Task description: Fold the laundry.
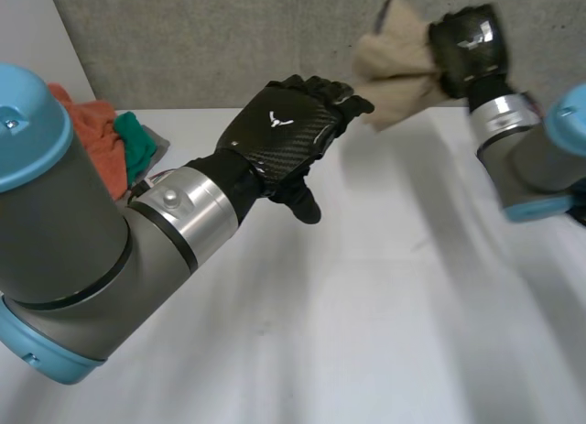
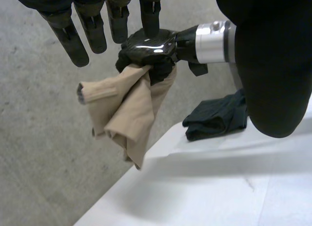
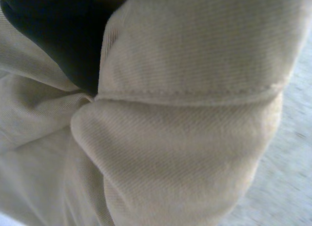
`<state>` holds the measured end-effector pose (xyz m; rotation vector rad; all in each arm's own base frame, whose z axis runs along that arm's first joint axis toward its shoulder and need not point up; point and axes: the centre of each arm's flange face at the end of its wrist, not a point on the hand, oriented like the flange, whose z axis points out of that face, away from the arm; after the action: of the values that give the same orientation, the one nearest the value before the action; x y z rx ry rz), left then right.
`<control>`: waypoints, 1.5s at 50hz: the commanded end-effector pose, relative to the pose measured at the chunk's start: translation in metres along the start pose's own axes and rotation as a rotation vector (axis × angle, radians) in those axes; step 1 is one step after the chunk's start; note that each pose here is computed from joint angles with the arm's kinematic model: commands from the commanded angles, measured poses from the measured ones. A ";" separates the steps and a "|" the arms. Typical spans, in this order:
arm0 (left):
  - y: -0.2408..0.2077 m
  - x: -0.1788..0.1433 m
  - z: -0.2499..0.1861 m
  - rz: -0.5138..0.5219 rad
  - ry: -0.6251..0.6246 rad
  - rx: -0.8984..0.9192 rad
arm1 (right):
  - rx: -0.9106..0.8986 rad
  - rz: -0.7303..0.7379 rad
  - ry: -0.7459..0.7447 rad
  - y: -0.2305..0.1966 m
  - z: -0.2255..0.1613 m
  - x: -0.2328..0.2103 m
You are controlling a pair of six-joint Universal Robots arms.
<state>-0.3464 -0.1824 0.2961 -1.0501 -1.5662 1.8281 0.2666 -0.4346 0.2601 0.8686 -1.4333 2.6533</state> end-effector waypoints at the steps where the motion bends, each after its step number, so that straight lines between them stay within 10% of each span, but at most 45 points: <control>1: -0.003 0.010 0.001 0.005 0.025 0.025 | -0.011 0.065 0.086 0.069 0.007 0.098; 17: 0.016 0.014 0.006 -0.010 0.036 -0.027 | -0.067 0.141 -0.009 0.260 -0.077 0.163; 30: 0.021 0.015 0.005 -0.013 0.036 -0.042 | -0.128 0.111 -0.026 0.286 -0.111 0.184; 47: 0.015 0.016 0.003 -0.012 0.039 -0.028 | -0.380 0.173 0.166 0.213 -0.129 0.235; 61: -0.002 0.012 -0.001 -0.001 0.025 0.016 | -0.897 -0.445 0.704 0.160 -0.180 0.354; 68: -0.024 -0.004 0.000 0.025 -0.046 0.090 | -0.590 -0.396 0.693 0.075 -0.118 0.336; 75: -0.032 -0.103 0.001 0.054 -0.491 0.109 | -0.273 -0.128 0.379 0.003 -0.080 0.242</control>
<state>-0.3382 -0.1959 0.3281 -0.9282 -1.5237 2.0157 -0.0784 -0.4670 0.3149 0.1377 -1.4922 1.8436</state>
